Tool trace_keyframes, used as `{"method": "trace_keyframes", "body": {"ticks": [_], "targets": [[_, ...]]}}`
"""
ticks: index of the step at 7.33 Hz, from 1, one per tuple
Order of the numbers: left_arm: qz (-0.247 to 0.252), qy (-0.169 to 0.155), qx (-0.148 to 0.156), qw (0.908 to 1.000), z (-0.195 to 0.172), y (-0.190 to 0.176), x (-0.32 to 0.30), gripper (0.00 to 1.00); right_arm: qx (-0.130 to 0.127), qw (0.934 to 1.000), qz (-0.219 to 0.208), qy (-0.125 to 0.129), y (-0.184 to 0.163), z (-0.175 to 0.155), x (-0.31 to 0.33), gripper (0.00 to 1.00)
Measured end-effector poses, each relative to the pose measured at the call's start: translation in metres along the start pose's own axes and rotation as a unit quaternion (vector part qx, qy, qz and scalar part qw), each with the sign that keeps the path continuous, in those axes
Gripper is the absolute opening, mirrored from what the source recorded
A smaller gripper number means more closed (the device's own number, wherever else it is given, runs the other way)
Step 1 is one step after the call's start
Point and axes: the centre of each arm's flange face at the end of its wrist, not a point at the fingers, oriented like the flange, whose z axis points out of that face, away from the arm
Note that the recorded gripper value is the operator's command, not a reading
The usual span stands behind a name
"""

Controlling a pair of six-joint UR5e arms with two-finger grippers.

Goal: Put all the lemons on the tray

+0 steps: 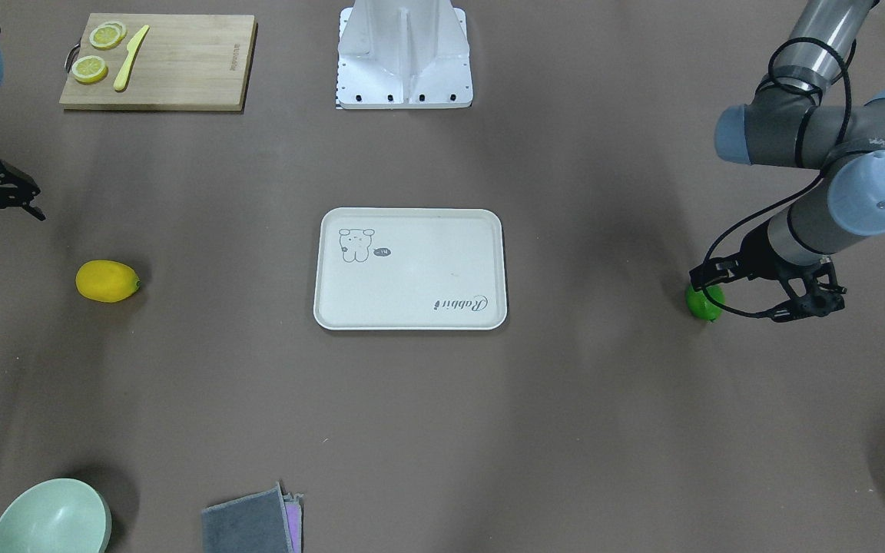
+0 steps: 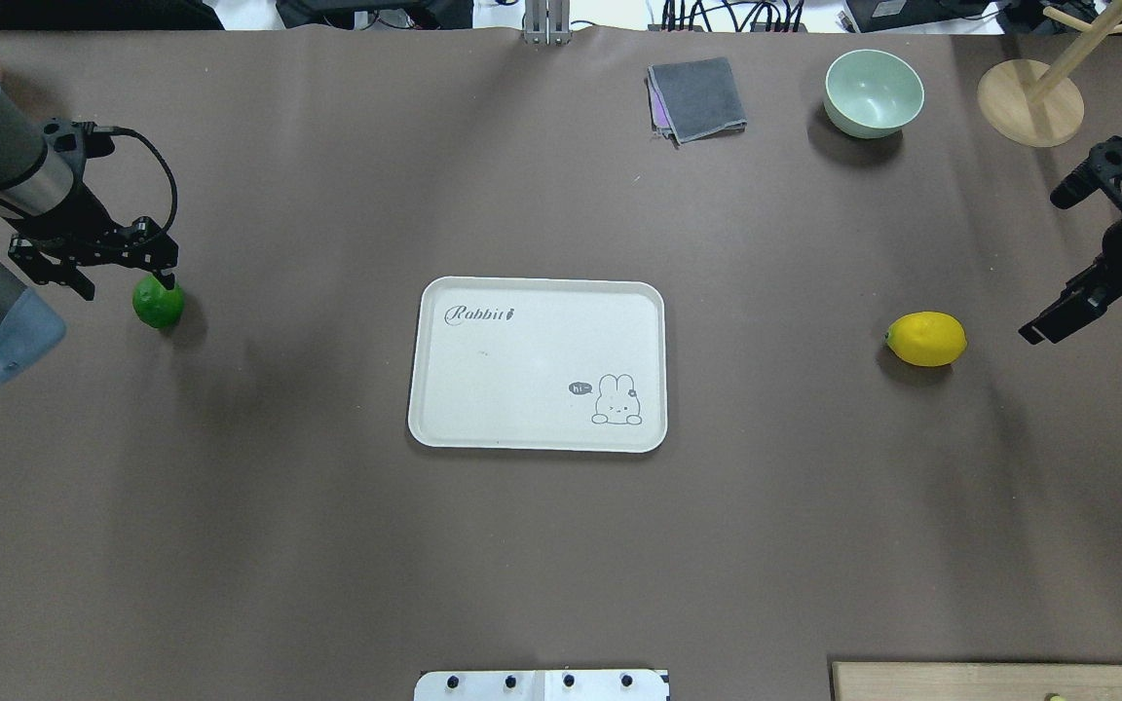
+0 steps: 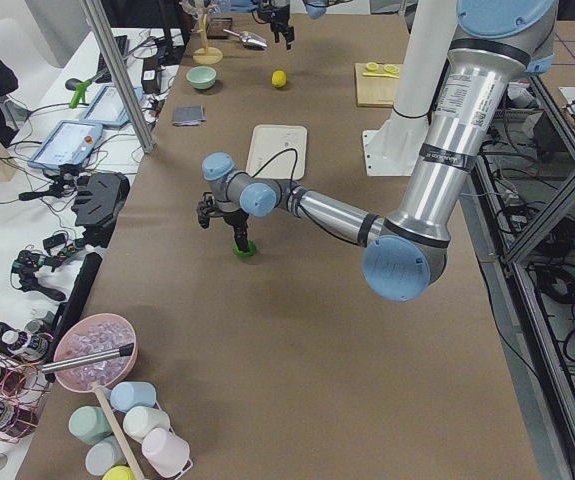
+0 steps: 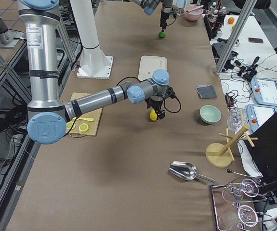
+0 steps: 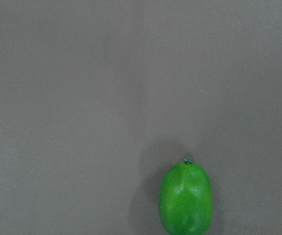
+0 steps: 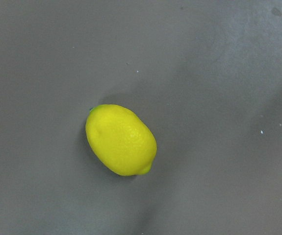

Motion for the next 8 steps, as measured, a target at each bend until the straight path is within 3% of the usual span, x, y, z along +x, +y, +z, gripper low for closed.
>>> {"method": "trace_keyframes", "body": {"ticks": [3,4,5,6,8], "targets": [[0.01,0.003,0.008,0.9999,0.026,-0.002,-0.003,0.89,0.013,0.9913,-0.131,0.01,-0.026,0.034,0.009,0.99],[0.011,0.005,0.009,0.9999,0.031,-0.004,-0.006,0.7,0.011,0.988,-0.154,0.01,-0.032,0.045,0.007,0.99],[0.011,0.005,0.01,0.9999,0.034,-0.006,-0.008,0.4,0.006,0.9852,-0.171,0.007,-0.034,0.055,0.005,0.99],[0.011,0.005,0.01,0.9999,0.035,-0.006,-0.008,0.03,0.003,0.9835,-0.181,0.002,-0.039,0.065,0.003,0.99],[0.013,0.009,0.009,0.9998,0.033,-0.003,-0.005,0.0,0.0,0.9811,-0.193,-0.007,-0.05,0.077,-0.004,0.99]]}}
